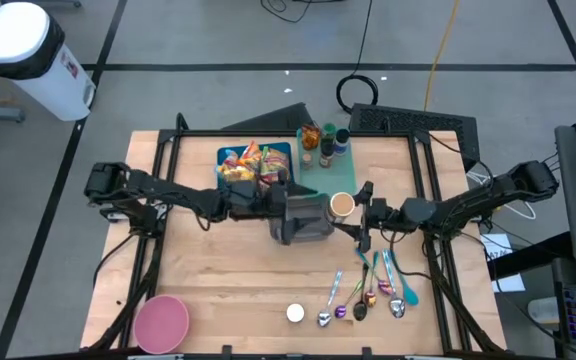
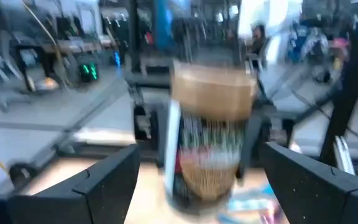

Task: Pick & Place Food Item
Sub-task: Put the golden seasoning bottle into the green bin

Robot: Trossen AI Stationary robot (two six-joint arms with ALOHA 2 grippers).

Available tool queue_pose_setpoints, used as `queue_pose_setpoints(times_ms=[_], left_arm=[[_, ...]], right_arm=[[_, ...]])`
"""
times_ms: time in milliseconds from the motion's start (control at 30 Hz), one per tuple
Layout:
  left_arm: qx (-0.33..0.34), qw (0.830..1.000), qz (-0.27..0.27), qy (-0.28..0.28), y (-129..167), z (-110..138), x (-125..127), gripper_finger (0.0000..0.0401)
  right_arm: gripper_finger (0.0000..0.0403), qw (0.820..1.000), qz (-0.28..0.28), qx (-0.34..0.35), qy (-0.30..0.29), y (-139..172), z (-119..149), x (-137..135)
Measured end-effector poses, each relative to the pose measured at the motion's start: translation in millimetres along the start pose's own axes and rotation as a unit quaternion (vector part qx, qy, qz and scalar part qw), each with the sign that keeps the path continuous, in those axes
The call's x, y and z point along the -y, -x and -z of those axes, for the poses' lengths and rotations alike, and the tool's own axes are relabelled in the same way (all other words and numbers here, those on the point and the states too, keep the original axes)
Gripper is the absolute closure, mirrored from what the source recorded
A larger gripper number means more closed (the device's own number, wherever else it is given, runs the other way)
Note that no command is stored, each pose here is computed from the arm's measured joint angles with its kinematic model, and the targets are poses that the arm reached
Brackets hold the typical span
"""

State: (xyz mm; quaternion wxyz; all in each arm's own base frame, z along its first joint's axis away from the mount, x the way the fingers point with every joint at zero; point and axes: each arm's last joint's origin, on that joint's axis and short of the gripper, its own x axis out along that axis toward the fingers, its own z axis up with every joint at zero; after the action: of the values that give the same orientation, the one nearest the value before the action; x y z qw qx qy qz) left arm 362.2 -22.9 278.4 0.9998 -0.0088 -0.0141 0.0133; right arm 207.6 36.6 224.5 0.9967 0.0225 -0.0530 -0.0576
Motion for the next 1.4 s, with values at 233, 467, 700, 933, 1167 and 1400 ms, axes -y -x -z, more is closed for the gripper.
queue_pose_setpoints(times_ms=[233,467,700,933,1167,1400], left_arm=[[0.007,1.000,0.016,0.002,-23,18,7,0.0064],[0.005,1.000,0.014,0.004,-49,24,9,0.0063],[0.009,1.000,0.017,0.003,-75,29,8,0.0064],[-0.018,0.999,0.048,0.002,-77,33,11,0.0102],[-0.061,0.996,0.055,-0.027,-67,22,14,0.0124],[-0.129,0.990,0.031,-0.052,-36,-12,13,0.0125]], right_arm=[[0.0130,1.000,-0.013,0.006,-0.001,-1,0,-1],[0.0130,1.000,-0.016,-0.004,0.000,-1,2,-1],[0.0130,1.000,-0.027,-0.010,0.000,-1,3,-3],[0.0130,0.999,-0.033,-0.029,0.008,0,7,-3],[0.0117,0.998,-0.037,-0.045,0.006,-1,9,-4],[0.0028,0.996,-0.017,-0.085,0.017,2,15,-1]])
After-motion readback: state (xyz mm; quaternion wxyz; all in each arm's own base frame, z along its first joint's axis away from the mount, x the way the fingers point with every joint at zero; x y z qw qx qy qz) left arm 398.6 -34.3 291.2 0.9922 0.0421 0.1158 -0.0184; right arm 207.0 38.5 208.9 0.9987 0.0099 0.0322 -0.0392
